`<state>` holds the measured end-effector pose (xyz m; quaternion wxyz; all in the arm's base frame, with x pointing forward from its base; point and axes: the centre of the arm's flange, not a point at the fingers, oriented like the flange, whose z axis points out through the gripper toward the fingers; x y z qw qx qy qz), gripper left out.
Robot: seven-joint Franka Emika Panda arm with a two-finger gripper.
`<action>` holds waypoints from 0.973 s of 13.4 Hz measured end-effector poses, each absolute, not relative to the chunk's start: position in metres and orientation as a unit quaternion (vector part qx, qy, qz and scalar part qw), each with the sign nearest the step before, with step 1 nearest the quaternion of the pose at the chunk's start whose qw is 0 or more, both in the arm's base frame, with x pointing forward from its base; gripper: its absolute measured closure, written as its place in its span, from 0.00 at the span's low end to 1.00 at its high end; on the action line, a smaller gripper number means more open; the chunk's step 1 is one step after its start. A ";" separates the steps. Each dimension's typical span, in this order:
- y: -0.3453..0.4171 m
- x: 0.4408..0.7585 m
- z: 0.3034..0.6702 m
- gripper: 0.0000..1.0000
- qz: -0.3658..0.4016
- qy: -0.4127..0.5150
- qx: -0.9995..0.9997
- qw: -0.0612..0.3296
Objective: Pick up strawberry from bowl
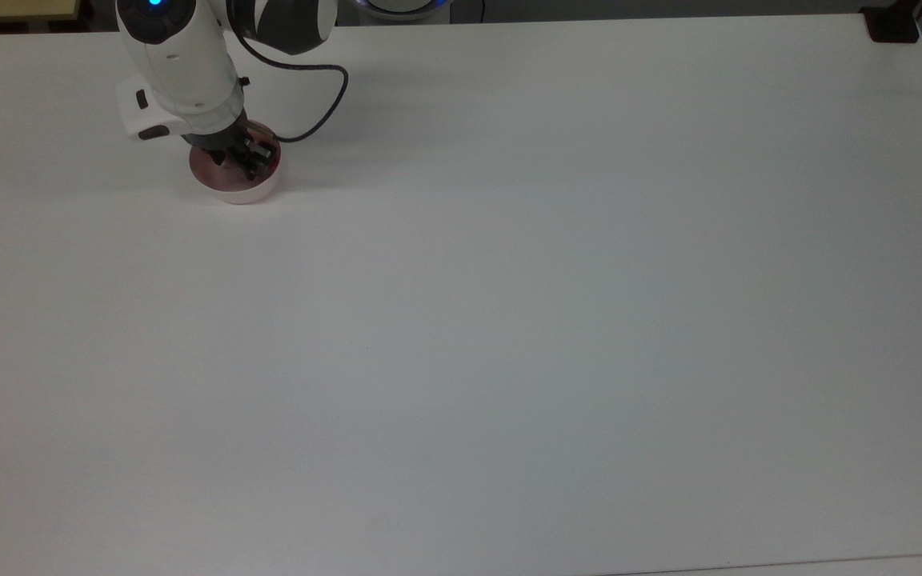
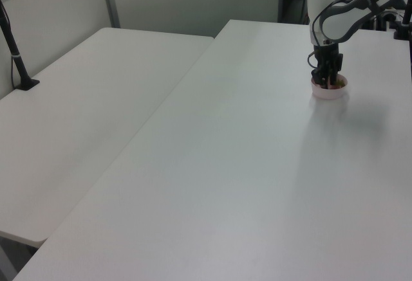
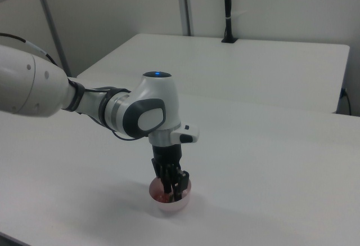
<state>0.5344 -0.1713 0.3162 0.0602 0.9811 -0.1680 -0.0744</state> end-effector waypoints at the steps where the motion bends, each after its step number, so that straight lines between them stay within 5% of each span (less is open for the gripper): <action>1: -0.176 0.535 0.319 0.51 -0.074 -0.126 0.988 0.057; 3: -0.190 0.537 0.331 0.40 -0.066 -0.059 0.995 0.054; 5: -0.203 0.545 0.351 0.17 -0.050 0.017 0.997 0.055; 8: -0.204 0.553 0.367 0.11 -0.039 0.120 0.990 0.057; 10: -0.199 0.554 0.367 0.11 -0.044 0.160 0.985 0.053; 11: -0.197 0.553 0.368 0.26 -0.055 0.146 0.987 0.043; 13: -0.196 0.548 0.381 0.33 -0.066 0.049 0.996 0.021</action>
